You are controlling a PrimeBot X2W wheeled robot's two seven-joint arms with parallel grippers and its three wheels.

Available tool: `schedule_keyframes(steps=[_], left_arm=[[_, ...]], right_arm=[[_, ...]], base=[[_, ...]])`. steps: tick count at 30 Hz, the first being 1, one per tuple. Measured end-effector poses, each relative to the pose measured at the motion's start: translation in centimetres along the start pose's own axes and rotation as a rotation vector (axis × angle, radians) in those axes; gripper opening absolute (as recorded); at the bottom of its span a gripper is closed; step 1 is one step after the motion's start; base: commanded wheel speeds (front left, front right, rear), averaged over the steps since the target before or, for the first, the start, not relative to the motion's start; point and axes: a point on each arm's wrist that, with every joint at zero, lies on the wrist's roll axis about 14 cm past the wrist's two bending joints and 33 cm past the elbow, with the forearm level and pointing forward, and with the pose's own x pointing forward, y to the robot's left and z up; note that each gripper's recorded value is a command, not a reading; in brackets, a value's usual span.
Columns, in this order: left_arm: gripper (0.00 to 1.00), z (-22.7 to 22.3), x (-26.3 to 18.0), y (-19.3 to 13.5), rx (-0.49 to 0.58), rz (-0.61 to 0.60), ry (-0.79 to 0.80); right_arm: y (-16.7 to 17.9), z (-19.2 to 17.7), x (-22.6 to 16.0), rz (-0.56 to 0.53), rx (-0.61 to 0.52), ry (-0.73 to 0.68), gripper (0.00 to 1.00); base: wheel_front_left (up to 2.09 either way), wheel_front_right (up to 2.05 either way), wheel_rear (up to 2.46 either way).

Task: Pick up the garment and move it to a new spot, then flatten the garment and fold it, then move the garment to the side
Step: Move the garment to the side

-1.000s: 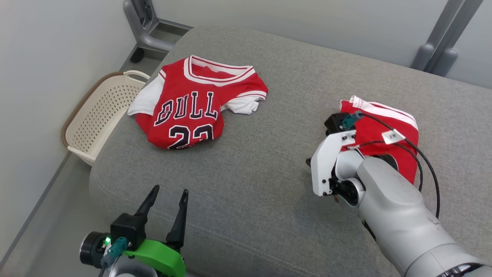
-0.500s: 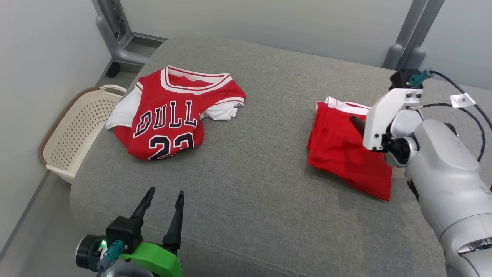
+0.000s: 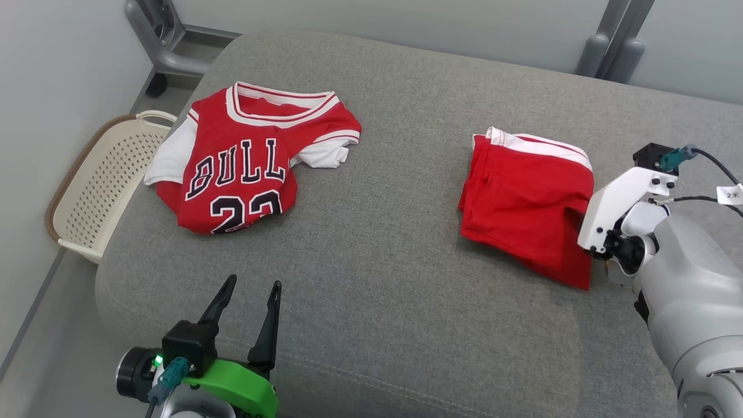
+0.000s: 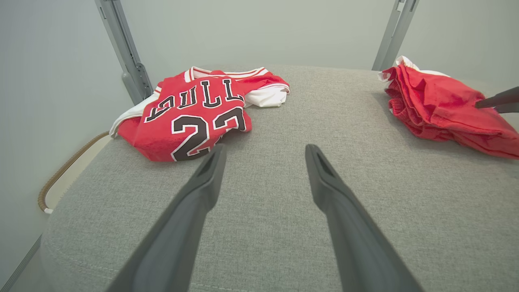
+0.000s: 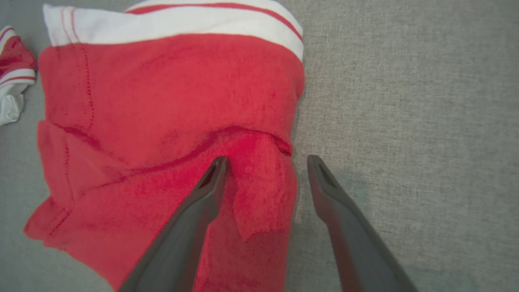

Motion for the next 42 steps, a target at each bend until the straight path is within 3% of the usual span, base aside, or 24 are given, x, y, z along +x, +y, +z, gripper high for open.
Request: schedule_keyframes(steps=[8,10,13,25,39,42], left_arm=[[1.0,-0.6,0.0,0.4,-0.003,0.01,0.018],[1.0,-0.6,0.0,0.4,-0.002,0.012,0.018],[1.0,-0.6,0.0,0.4,-0.001,0.012,0.017],[1.0,-0.3,0.4,-0.5,0.001,-0.02,0.009],[1.0,0.0,2.9,-4.4,0.01,-0.154,0.003],[1.0,0.1,4.2,-6.1,0.016,-0.213,0.001]], right_arm=[[0.9,-2.6,1.1,0.015,0.058,0.067,1.0],[0.9,-2.7,1.2,0.013,0.062,0.071,0.37],[0.9,-2.9,1.1,0.011,0.067,0.074,0.01],[-2.0,-2.6,-0.2,-0.063,0.033,0.042,0.0],[-11.6,-0.1,-5.0,-0.297,-0.128,-0.042,0.0],[-15.7,0.4,-7.1,-0.397,-0.204,-0.058,0.0]], base=[[0.0,0.0,0.0],[0.0,0.0,0.0],[0.0,0.0,0.0],[0.0,0.0,0.0],[0.0,0.0,0.0],[0.0,0.0,0.0]])
